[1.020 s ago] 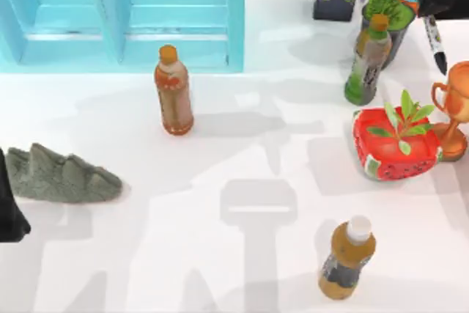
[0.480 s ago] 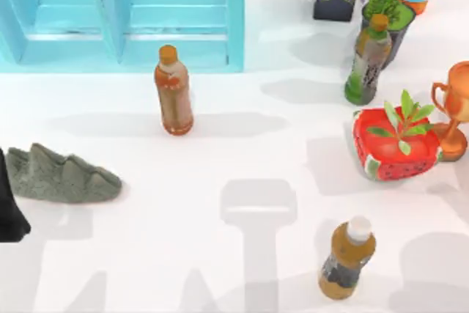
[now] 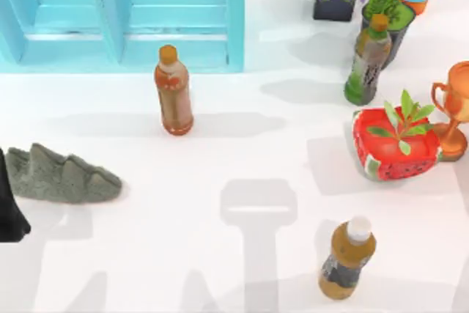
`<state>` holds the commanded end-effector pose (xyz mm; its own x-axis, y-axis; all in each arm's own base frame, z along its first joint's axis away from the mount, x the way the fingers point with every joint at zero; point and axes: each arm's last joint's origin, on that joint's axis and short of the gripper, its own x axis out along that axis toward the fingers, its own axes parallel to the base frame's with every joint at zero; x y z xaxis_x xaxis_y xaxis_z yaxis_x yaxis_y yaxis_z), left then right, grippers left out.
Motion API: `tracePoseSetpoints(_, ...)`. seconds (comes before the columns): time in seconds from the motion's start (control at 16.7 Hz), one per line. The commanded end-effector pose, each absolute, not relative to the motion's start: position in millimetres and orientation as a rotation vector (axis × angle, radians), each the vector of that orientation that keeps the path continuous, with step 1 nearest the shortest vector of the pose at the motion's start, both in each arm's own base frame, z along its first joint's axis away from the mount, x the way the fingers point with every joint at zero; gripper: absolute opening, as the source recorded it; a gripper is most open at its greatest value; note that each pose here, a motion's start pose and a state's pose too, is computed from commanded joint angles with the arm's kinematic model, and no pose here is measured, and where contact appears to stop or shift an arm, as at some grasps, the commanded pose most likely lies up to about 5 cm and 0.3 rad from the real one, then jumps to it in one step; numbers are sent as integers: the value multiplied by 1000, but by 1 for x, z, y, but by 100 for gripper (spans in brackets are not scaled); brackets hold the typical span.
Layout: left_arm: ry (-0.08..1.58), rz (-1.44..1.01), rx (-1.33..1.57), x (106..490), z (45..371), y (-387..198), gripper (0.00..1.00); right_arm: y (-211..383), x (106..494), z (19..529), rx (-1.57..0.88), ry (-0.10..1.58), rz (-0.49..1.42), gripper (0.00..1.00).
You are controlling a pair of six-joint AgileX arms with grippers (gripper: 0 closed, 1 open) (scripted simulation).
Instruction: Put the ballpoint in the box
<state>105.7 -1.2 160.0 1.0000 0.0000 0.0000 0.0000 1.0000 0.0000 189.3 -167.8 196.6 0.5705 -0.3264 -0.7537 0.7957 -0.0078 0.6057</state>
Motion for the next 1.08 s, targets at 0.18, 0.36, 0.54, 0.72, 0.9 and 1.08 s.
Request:
tracePoseSetpoints(0.18,0,0,0,106,160,-1,100,-167,190,195,1294,468,-935,0)
tracePoseSetpoints(0.36,0,0,0,106,160,-1,100,-163,197,190,1304,483,-923,0)
tracePoseSetpoints(0.54,0,0,0,106,160,-1,100,-154,212,174,1324,503,-906,0)
tracePoseSetpoints(0.72,0,0,0,106,160,-1,100,-147,223,159,1326,498,-903,0)
tracePoseSetpoints(0.9,0,0,0,106,160,-1,100,-147,227,150,1303,466,-928,0)
tracePoseSetpoints(1.08,0,0,0,106,160,-1,100,-147,227,148,1294,459,-936,0)
